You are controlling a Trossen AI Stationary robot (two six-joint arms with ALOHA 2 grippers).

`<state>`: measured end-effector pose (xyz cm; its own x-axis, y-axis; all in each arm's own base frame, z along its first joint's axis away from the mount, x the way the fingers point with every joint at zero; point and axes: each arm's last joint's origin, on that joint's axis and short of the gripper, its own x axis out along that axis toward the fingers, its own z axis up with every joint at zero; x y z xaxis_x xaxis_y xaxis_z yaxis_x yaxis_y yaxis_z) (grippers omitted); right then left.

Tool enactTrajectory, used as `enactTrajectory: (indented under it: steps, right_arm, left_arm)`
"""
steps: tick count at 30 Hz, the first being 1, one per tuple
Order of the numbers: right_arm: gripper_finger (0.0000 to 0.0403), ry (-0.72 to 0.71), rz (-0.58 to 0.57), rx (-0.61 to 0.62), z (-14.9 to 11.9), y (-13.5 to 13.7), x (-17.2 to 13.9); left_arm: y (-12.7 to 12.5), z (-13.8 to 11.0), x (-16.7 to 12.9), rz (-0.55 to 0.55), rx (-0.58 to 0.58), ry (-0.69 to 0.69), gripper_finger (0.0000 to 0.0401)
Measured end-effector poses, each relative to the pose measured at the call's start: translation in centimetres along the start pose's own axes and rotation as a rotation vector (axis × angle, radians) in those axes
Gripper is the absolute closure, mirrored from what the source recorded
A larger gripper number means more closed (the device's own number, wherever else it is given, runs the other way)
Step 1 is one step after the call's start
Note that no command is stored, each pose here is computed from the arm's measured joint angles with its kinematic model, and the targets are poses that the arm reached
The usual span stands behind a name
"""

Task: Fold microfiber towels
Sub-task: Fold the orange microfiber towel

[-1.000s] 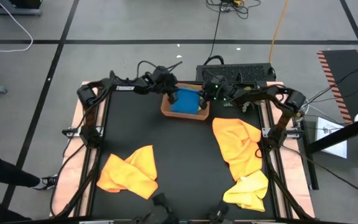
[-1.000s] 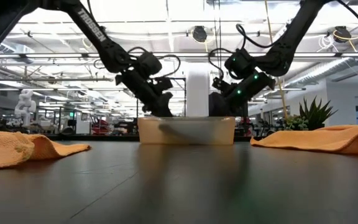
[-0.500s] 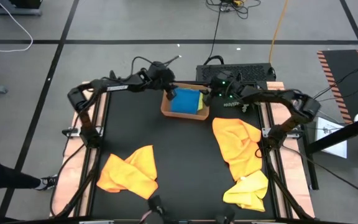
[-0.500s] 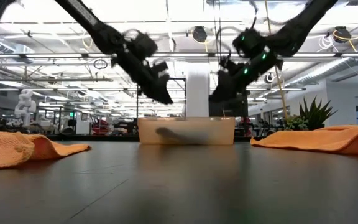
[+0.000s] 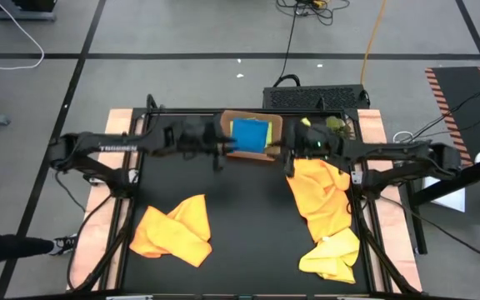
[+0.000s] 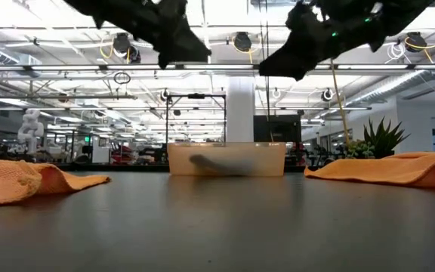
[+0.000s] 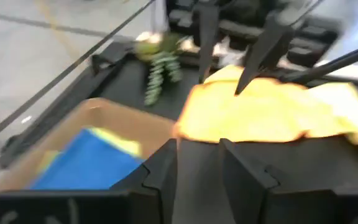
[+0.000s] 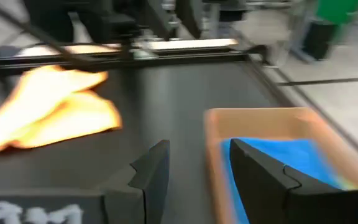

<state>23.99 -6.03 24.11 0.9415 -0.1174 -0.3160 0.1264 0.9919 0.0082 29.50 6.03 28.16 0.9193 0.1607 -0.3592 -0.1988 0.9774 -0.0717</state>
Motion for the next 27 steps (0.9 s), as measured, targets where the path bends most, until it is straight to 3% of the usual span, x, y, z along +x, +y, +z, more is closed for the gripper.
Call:
enactTrajectory:
  steps: [3, 7, 15, 20, 27]
  right_arm:
    - [0.0242, 0.047, 0.015, 0.039, -0.7, 1.8, -0.2]
    - [0.0231, 0.245, -0.026, 0.042, -2.6, 3.2, -0.7]
    - [0.0224, 0.697, -0.230, 0.172, -6.7, 3.0, -2.7]
    - [0.0224, 0.729, -0.379, 0.157, -7.3, 1.6, -2.9]
    - [0.0224, 0.692, -0.424, 0.202, -8.9, -1.8, -1.3]
  left_arm:
    - [-3.2, -1.8, 0.1, -0.072, -0.012, -0.070, 0.0305]
    - [-6.3, -4.3, 0.2, -0.115, -0.022, -0.134, 0.0318]
    - [-9.4, -7.0, -0.7, -0.128, -0.040, -0.146, 0.0329]
    - [-10.1, -7.2, -1.0, -0.107, -0.036, -0.155, 0.0329]
    - [-10.2, -7.3, -0.6, -0.095, -0.035, -0.165, 0.0329]
